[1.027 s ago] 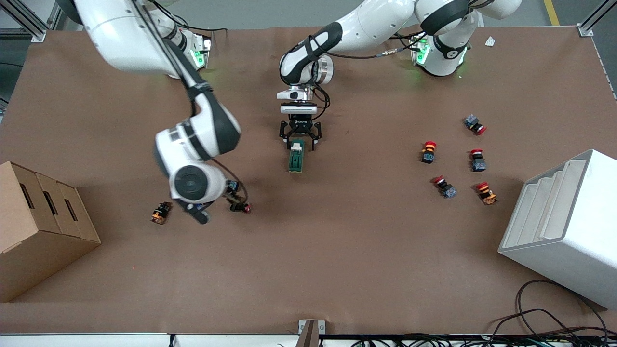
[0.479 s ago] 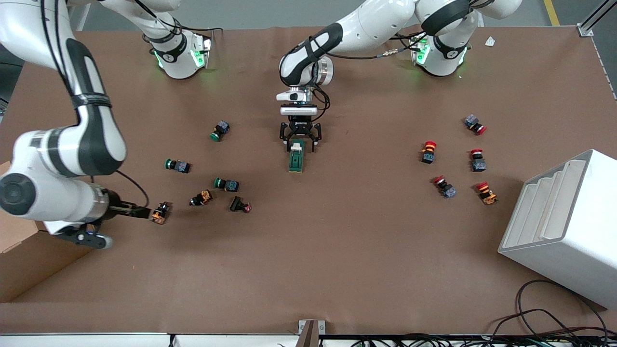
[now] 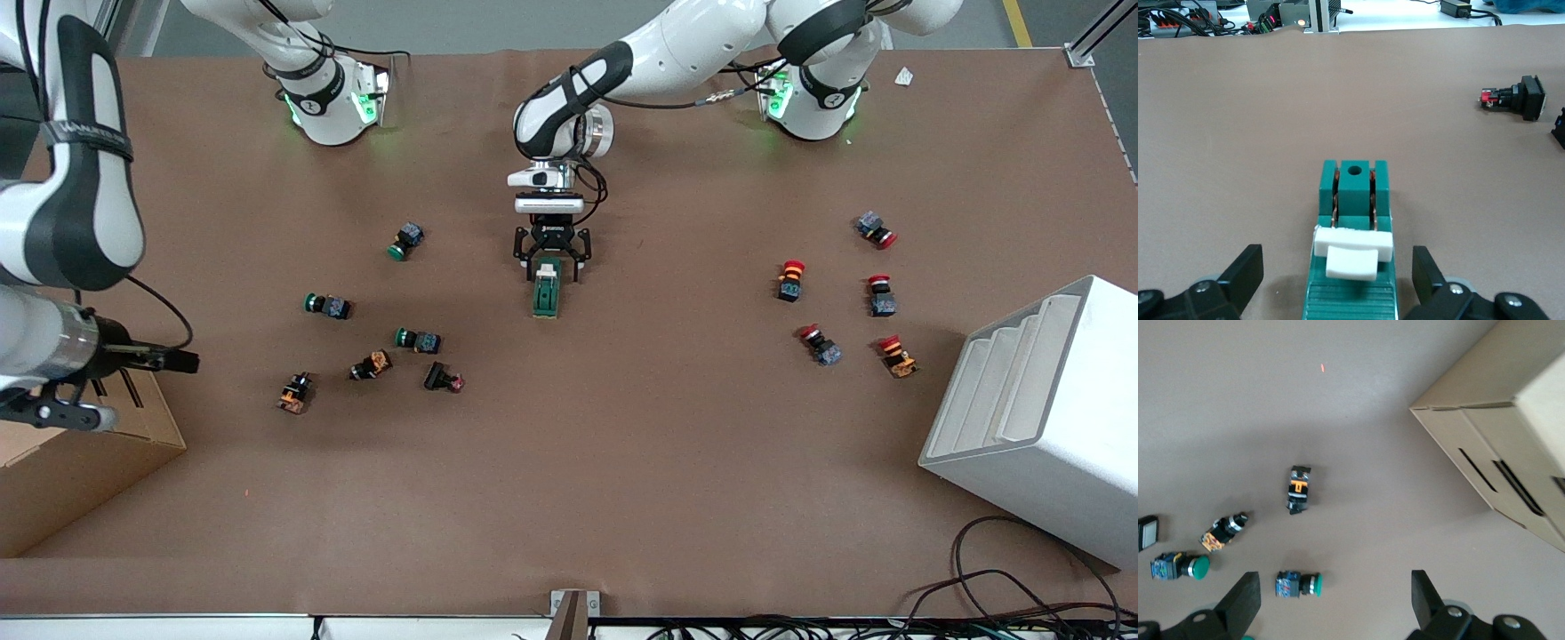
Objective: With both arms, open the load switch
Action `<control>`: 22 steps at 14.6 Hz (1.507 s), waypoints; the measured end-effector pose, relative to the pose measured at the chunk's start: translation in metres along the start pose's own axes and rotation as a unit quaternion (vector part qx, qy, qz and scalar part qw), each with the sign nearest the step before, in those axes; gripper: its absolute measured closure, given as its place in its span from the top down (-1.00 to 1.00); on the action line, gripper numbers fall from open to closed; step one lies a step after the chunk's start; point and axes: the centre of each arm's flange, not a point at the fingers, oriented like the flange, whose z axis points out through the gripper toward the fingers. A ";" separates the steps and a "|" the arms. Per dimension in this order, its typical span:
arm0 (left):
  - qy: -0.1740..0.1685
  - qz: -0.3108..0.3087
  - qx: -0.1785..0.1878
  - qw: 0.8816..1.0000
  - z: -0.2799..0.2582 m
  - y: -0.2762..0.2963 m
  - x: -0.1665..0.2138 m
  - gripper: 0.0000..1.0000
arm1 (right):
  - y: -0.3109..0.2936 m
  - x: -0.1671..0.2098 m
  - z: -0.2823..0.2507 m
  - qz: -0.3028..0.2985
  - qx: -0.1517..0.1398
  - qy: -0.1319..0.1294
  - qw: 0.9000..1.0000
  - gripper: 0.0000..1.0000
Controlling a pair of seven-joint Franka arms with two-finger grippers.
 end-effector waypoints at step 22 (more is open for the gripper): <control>-0.239 -0.111 0.129 0.956 -0.029 -0.046 0.368 1.00 | 0.031 -0.075 -0.119 -0.022 0.007 0.002 1.000 1.00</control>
